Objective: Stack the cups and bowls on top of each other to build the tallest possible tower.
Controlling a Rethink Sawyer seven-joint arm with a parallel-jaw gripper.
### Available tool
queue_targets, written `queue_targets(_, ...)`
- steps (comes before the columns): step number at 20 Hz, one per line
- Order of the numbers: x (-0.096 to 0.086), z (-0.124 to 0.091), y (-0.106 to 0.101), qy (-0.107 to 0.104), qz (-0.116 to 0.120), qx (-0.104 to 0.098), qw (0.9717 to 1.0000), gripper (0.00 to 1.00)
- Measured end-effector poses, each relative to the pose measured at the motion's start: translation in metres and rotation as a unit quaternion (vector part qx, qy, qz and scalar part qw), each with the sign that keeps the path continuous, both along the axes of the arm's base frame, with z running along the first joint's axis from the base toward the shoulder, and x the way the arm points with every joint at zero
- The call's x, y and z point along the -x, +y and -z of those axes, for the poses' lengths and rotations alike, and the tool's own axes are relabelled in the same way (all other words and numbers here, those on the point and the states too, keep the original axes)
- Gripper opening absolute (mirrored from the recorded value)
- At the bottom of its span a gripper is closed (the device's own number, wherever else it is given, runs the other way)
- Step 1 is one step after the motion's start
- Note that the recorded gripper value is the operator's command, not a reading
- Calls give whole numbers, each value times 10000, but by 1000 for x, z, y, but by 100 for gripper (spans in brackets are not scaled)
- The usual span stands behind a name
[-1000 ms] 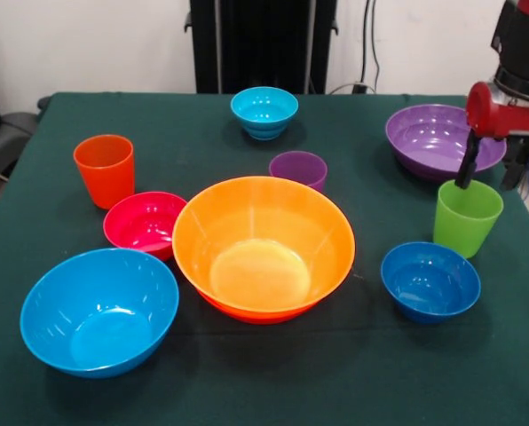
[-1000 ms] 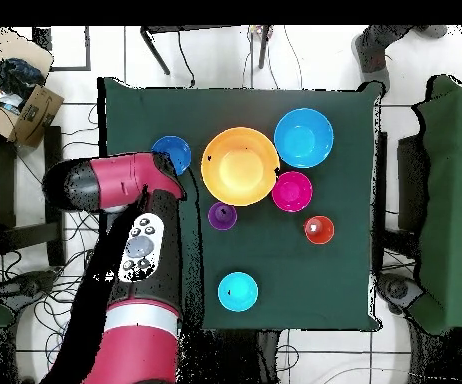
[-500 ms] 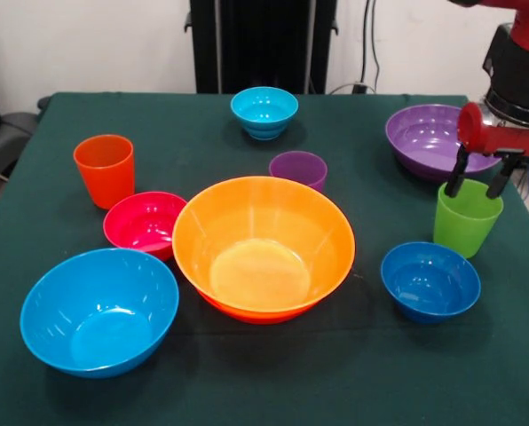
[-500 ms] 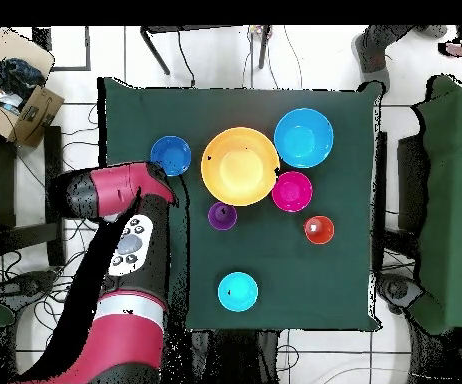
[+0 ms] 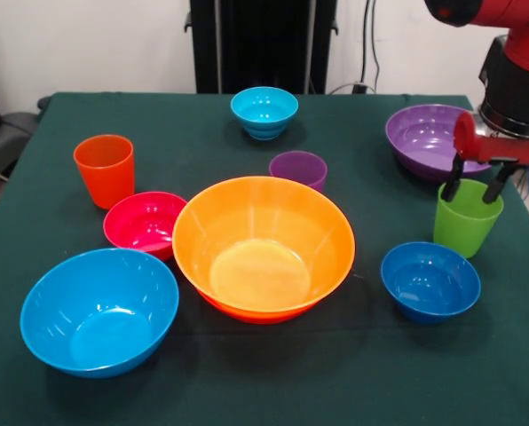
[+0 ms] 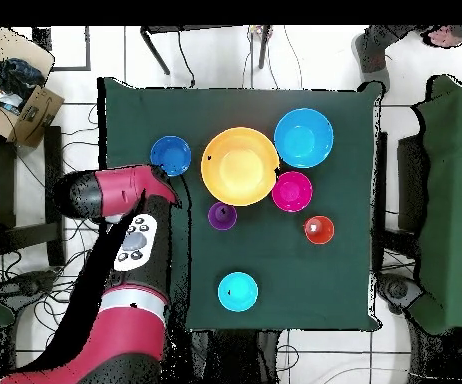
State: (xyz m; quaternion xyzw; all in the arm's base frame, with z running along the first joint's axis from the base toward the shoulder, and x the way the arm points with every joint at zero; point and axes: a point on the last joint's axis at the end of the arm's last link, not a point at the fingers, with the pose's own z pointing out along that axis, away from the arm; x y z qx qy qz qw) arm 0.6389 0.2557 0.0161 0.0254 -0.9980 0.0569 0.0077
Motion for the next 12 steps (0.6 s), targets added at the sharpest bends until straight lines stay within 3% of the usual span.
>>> queue_targets(12, -3, -1, 6, 45, 254, -191, 9995, 100)
